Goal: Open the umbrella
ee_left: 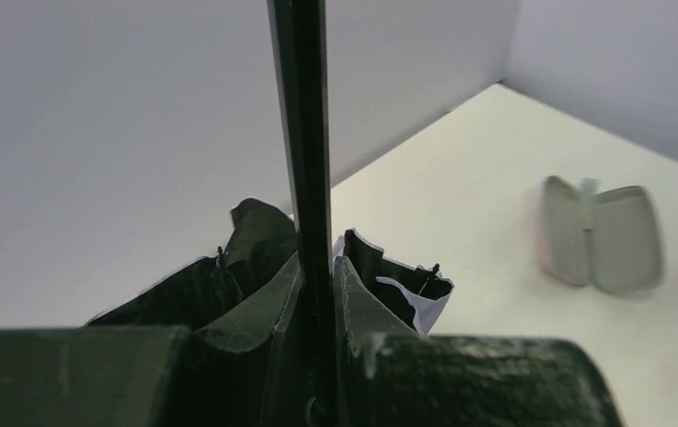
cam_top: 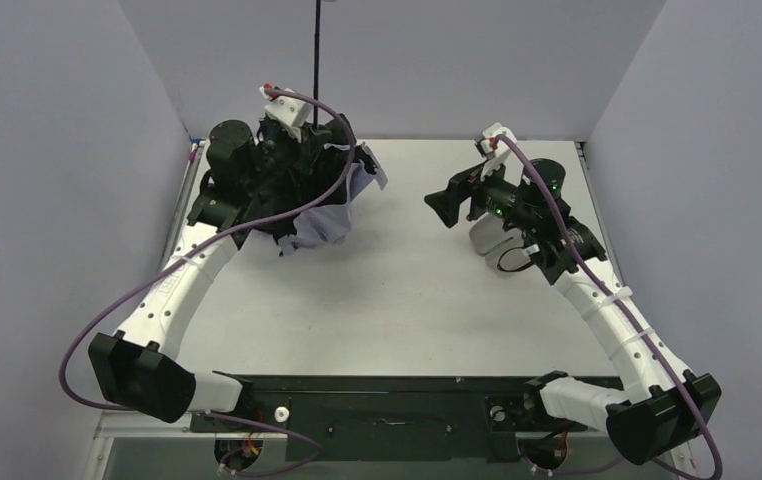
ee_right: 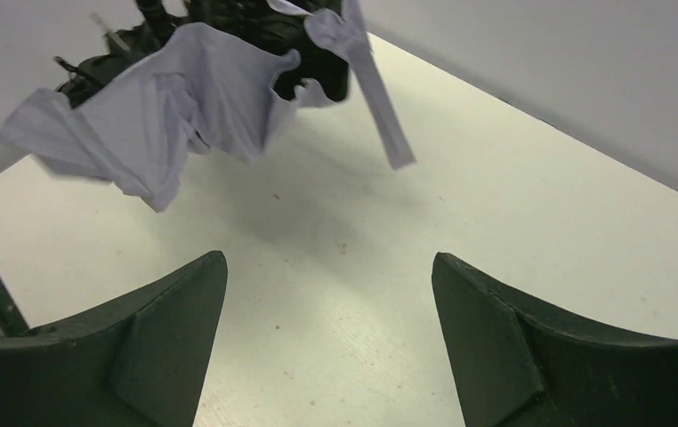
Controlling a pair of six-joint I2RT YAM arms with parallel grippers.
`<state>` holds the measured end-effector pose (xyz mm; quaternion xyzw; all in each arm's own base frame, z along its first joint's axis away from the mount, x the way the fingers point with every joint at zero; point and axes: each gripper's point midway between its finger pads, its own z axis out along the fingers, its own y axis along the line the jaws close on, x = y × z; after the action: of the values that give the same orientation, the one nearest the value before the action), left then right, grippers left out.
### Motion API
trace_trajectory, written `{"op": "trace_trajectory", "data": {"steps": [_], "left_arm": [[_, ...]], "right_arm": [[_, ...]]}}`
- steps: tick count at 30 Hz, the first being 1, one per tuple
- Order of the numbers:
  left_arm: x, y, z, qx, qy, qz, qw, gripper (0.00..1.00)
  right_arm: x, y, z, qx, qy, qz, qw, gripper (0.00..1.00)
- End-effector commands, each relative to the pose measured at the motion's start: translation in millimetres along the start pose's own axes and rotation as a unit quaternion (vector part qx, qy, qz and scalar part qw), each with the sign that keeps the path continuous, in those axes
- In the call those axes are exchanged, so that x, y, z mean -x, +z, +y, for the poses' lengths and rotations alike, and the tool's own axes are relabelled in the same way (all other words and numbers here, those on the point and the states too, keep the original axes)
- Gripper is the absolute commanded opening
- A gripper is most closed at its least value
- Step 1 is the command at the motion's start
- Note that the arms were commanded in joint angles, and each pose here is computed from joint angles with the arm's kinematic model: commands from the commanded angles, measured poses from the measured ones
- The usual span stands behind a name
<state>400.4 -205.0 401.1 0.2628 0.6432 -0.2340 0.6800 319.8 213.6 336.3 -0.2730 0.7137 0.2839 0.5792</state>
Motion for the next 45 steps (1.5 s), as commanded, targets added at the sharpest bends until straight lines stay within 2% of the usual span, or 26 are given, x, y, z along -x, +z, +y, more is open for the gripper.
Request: {"op": "trace_trajectory", "data": {"steps": [1,2,7,9,10,12,14,17,18,19,20,22,23,24,27,32,38,45], "left_arm": [[21,-3,37,0.088,0.107,-0.024,0.990,0.00],[21,-2,24,0.065,0.118,-0.026,0.991,0.00],[6,-9,-101,-0.123,0.151,-0.042,0.980,0.00],[-1,-10,-113,-0.141,0.137,-0.034,0.980,0.00],[-3,-9,-109,-0.134,0.133,-0.029,0.982,0.00],[-4,-3,-74,-0.090,0.118,-0.026,0.989,0.00],[-6,-2,-3,-0.004,0.097,-0.018,0.995,0.00],[-2,6,55,0.109,0.080,-0.004,0.991,0.00],[0,9,43,0.093,0.063,0.006,0.994,0.00],[-6,14,11,0.022,0.055,0.015,0.998,0.00],[-23,17,-43,-0.054,0.053,0.040,0.996,0.00],[-20,10,-101,-0.116,0.070,0.003,0.991,0.00],[-6,2,-108,-0.115,0.055,-0.025,0.992,0.00],[-1,0,-113,-0.116,0.050,-0.045,0.991,0.00],[-3,3,-102,-0.092,0.030,-0.032,0.995,0.00],[3,2,-82,-0.071,0.004,-0.049,0.996,0.00],[3,-4,-109,-0.137,-0.022,-0.067,0.988,0.00],[4,-3,-106,-0.127,-0.026,-0.074,0.989,0.00]], "right_arm": [[2,-6,-21,-0.038,0.010,-0.003,0.999,0.80],[2,-6,-25,-0.044,0.011,-0.003,0.999,0.80],[-1,-4,-38,-0.064,0.025,0.002,0.998,0.80],[-3,-4,-42,-0.070,0.030,0.004,0.997,0.80],[-4,-5,-45,-0.073,0.033,0.006,0.997,0.80],[-6,-7,-49,-0.079,0.036,0.008,0.996,0.80],[-6,-8,-51,-0.081,0.037,0.008,0.996,0.80],[-6,-9,-49,-0.074,0.034,0.009,0.997,0.78],[-6,-7,-48,-0.068,0.035,0.008,0.997,0.78],[-7,-5,-46,-0.064,0.041,0.007,0.997,0.77],[-8,-2,-45,-0.056,0.044,0.007,0.997,0.76],[-6,2,-42,-0.044,0.047,0.006,0.998,0.75],[-3,3,-40,-0.040,0.046,0.004,0.998,0.74],[-4,4,-40,-0.039,0.047,0.006,0.998,0.72],[-3,6,-36,-0.028,0.048,0.007,0.998,0.66],[-19,16,-15,0.008,0.056,0.029,0.998,0.58],[-35,41,24,0.064,0.054,0.046,0.995,0.54],[-48,74,56,0.129,0.101,0.059,0.985,0.51]]}}
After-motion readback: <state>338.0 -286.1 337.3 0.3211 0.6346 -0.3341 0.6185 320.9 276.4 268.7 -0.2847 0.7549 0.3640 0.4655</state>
